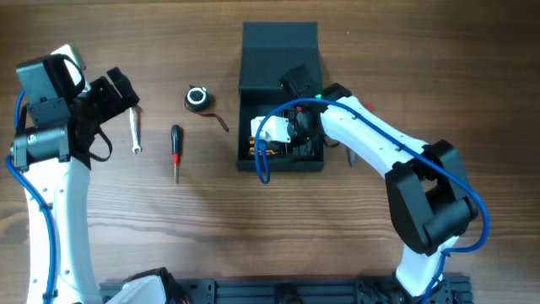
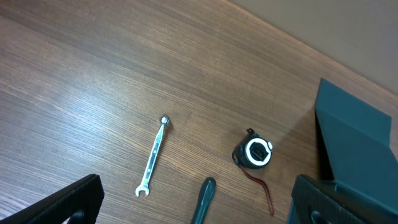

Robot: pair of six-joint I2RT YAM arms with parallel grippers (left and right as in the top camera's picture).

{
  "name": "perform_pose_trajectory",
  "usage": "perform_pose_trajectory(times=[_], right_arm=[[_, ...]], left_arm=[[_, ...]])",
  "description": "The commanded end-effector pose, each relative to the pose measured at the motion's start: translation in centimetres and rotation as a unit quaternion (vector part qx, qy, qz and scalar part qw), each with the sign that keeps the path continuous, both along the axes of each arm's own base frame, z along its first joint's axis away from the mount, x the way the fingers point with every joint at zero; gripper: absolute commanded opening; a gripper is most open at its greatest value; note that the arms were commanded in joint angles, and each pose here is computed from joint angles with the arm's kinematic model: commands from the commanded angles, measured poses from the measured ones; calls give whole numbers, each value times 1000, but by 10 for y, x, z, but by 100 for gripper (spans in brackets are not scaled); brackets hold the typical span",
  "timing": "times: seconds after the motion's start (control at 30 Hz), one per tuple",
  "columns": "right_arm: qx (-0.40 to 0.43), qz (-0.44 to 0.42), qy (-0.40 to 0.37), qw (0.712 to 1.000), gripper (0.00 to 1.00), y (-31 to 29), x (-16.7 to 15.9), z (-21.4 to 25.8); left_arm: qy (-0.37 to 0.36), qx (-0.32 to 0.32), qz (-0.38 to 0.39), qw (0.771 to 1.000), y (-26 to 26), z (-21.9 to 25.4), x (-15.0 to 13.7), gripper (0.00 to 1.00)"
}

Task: Pack container
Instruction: 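Carry the pliers into the green box and release them, then move the right gripper to the red pruning shears and grasp them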

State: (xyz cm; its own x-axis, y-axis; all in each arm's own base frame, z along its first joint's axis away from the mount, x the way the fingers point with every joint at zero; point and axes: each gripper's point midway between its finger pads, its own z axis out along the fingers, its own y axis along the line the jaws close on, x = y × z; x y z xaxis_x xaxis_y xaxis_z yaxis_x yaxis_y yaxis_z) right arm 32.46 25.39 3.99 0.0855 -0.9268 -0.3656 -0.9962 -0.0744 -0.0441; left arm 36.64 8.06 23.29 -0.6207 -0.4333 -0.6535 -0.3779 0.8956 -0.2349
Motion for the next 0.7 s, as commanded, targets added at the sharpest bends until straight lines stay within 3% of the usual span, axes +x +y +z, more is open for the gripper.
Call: perform_pose_trajectory(times=[0.0, 0.1, 0.23, 0.33, 0.4, 0.47, 0.53, 0.67], right_arm=[[-26, -35, -38, 998, 57, -6, 20, 7], [-30, -74, -46, 996, 61, -8, 26, 13], [-4, -121, -65, 990, 55, -2, 40, 44], [41, -211, -105, 971, 54, 0, 63, 103], [72, -296, -138, 942, 57, -9, 82, 148], [113, -428, -193, 876, 63, -49, 106, 214], [131, -487, -207, 838, 70, -78, 112, 236], [158, -676, -134, 707, 72, -165, 119, 232]], left_arm=[[-7, 11, 0, 1000, 5, 8, 3, 100], [-7, 11, 0, 1000, 5, 8, 3, 100], [-7, 11, 0, 1000, 5, 8, 3, 100], [-7, 11, 0, 1000, 5, 8, 3, 100], [-7, 11, 0, 1000, 5, 8, 3, 100], [-7, 11, 0, 1000, 5, 8, 3, 100], [-7, 11, 0, 1000, 5, 8, 3, 100], [-7, 11, 0, 1000, 5, 8, 3, 100]])
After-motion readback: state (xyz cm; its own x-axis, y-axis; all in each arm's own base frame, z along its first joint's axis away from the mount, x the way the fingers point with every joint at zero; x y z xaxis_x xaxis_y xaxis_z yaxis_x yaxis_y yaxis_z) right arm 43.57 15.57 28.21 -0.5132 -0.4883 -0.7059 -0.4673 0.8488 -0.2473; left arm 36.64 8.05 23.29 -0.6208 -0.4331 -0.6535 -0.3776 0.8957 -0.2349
